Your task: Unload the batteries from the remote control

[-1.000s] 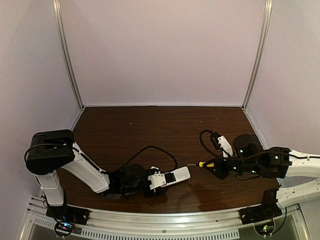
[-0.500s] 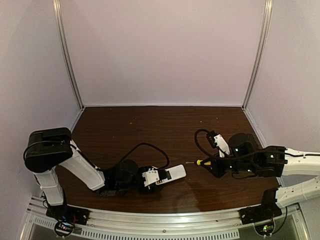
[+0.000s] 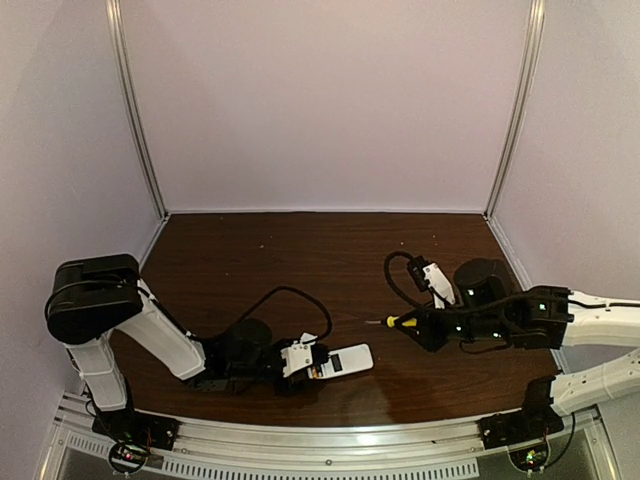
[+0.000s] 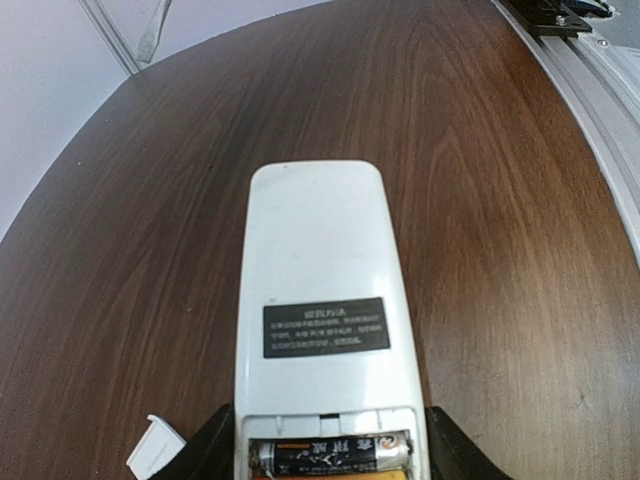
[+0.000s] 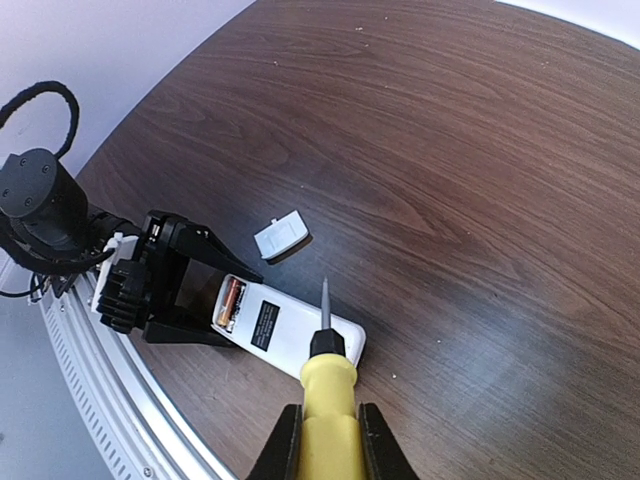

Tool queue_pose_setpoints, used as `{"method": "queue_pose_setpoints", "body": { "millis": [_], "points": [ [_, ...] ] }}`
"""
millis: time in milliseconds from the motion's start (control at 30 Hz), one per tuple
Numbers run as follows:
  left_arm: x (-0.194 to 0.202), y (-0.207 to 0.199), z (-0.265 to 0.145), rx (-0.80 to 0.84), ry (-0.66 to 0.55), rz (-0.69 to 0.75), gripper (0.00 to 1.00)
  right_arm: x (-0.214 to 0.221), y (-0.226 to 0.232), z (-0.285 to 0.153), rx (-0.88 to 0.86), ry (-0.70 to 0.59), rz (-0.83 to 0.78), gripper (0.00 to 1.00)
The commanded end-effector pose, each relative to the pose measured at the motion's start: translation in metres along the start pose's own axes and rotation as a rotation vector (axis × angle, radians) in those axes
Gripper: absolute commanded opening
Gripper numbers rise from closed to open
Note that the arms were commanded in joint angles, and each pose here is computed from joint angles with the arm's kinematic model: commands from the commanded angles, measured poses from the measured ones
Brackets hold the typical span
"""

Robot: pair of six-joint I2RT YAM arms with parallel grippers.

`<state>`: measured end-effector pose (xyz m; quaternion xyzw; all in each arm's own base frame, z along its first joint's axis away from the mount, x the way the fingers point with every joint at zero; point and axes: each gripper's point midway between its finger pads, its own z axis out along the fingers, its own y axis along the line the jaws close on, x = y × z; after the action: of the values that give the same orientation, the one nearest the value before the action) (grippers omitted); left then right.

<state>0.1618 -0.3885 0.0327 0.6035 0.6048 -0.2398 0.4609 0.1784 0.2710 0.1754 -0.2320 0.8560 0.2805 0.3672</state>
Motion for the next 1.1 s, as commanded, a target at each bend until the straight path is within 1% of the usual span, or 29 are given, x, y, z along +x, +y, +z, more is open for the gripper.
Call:
{"method": "queue_pose_setpoints", "body": {
  "millis": [0,167,300,600,1067],
  "points": [
    [-0.020,0.006,-0.007,-0.010,-0.076,-0.005,0.00,-0.005,0.017,0.002,-0.071,0.027,0.036,0.00],
    [-0.017,0.005,-0.008,-0.011,-0.071,0.009,0.00,0.007,0.032,0.012,-0.131,0.113,0.086,0.00],
    [-0.017,0.005,-0.009,-0.014,-0.075,0.017,0.00,0.010,0.043,0.018,-0.152,0.150,0.099,0.00],
    [-0.015,0.005,-0.010,-0.023,-0.079,0.026,0.00,0.010,0.070,0.028,-0.200,0.167,0.116,0.00],
    [-0.013,0.009,-0.011,-0.048,-0.075,0.033,0.00,0.028,0.085,0.054,-0.183,0.194,0.139,0.00]
  ]
}}
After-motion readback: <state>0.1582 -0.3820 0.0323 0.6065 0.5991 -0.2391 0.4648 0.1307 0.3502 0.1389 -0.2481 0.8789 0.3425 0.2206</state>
